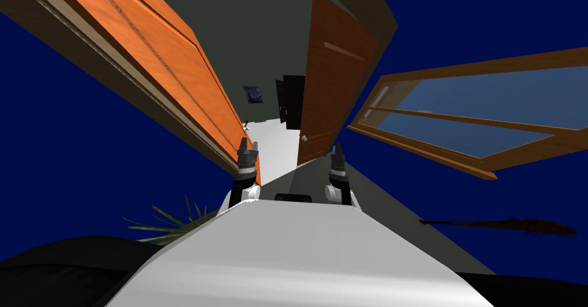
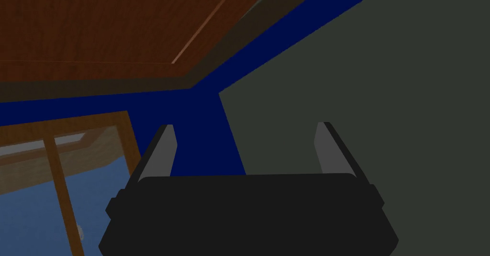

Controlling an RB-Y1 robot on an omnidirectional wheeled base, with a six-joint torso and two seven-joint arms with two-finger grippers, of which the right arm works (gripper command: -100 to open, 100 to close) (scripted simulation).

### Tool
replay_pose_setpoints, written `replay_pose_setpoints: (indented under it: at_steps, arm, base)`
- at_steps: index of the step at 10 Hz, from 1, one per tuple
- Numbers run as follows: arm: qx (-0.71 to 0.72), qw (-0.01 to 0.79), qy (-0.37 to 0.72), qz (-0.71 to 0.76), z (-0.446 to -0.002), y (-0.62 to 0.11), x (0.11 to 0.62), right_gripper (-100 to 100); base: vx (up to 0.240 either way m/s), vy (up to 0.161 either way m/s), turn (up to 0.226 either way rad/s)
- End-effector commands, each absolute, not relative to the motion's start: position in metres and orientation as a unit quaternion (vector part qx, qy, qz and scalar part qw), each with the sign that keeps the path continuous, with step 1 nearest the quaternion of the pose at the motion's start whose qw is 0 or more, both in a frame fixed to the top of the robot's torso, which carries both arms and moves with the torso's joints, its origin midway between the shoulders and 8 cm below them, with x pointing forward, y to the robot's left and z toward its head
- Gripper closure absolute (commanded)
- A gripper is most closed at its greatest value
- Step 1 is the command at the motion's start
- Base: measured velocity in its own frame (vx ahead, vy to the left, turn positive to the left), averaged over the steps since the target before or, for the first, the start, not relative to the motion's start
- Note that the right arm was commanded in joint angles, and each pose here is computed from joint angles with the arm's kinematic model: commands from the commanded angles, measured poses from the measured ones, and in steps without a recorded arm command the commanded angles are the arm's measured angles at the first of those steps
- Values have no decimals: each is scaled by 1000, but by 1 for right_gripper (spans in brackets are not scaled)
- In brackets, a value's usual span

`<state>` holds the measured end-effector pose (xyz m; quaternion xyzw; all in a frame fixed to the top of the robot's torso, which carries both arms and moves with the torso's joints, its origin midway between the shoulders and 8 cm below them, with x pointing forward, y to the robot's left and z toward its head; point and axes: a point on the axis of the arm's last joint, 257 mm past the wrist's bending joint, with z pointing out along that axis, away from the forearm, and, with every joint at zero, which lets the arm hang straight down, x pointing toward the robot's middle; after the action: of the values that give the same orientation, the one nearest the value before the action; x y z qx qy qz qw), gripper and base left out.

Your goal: Push the door open

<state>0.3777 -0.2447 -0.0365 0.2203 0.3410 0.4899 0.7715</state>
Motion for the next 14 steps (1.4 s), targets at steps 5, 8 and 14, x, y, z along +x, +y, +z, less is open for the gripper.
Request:
replay_pose_setpoints:
  at_steps: [5, 8, 14]
  arm:
    - [195, 782, 393, 443, -75, -232, 400, -100]
    - [189, 781, 415, 427, -94, -228, 409, -100]
    - [138, 789, 475, 366, -142, -211, 432, -100]
  base:
    - [48, -33, 18]
    - [49, -37, 18]
    - [52, -42, 25]
